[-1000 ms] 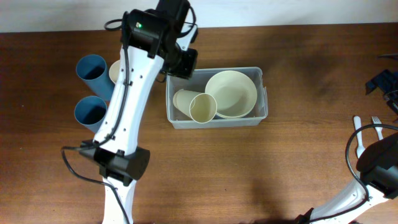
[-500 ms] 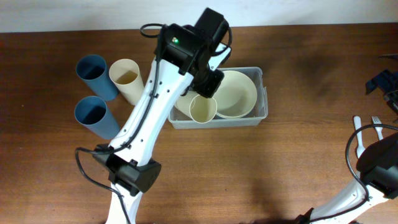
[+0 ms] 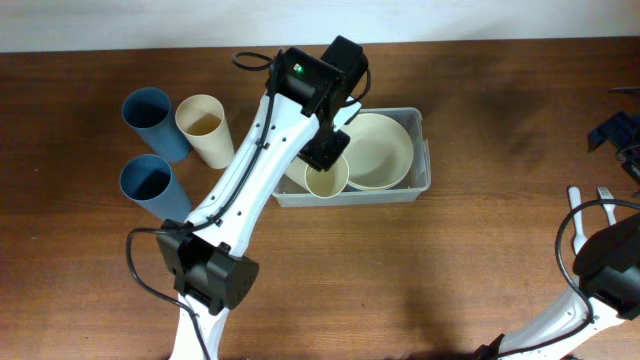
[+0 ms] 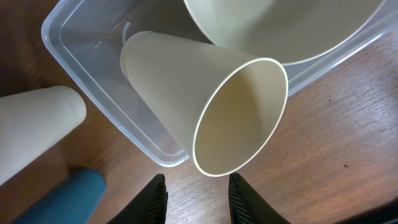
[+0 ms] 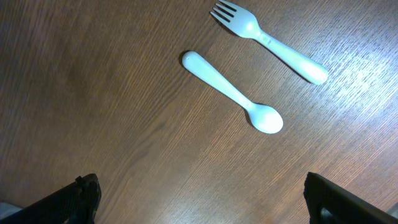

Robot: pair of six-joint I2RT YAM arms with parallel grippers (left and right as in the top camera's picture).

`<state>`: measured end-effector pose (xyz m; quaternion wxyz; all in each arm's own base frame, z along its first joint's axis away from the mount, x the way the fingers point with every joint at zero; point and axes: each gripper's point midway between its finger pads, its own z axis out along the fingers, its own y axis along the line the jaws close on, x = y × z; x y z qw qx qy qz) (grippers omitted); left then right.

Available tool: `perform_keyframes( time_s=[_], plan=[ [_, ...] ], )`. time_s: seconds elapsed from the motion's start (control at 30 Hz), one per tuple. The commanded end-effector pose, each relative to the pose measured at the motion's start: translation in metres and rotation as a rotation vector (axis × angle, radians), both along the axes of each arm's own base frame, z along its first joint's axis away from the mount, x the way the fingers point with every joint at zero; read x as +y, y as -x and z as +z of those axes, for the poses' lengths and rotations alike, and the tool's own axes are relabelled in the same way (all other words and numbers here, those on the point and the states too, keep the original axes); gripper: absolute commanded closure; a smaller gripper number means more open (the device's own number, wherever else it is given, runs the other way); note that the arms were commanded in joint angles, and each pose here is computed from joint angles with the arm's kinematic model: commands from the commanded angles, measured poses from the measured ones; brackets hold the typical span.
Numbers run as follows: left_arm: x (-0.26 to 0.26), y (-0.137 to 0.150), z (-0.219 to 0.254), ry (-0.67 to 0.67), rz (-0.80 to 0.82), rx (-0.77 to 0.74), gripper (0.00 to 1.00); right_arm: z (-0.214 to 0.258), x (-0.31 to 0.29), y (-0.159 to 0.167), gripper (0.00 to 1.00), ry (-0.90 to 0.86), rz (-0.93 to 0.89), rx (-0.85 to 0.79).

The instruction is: Pack container

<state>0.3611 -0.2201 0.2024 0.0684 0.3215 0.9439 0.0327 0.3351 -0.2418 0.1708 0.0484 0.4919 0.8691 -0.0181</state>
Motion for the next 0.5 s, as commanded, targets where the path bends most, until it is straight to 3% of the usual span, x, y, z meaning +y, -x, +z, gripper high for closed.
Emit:
perform_keyframes(
  time_s=[0.0,0.47],
  plan=[
    [0.004,0.001,0.01,-0.004,-0.037,-0.024,0.66,-0.001,-0.003,0.001,0.01,0.009,-0.008,0.006],
    [0.003,-0.002,-0.02,-0.038,-0.083,0.013,0.65,-0.001,-0.003,0.001,0.01,0.009,-0.008,0.006]
  ],
)
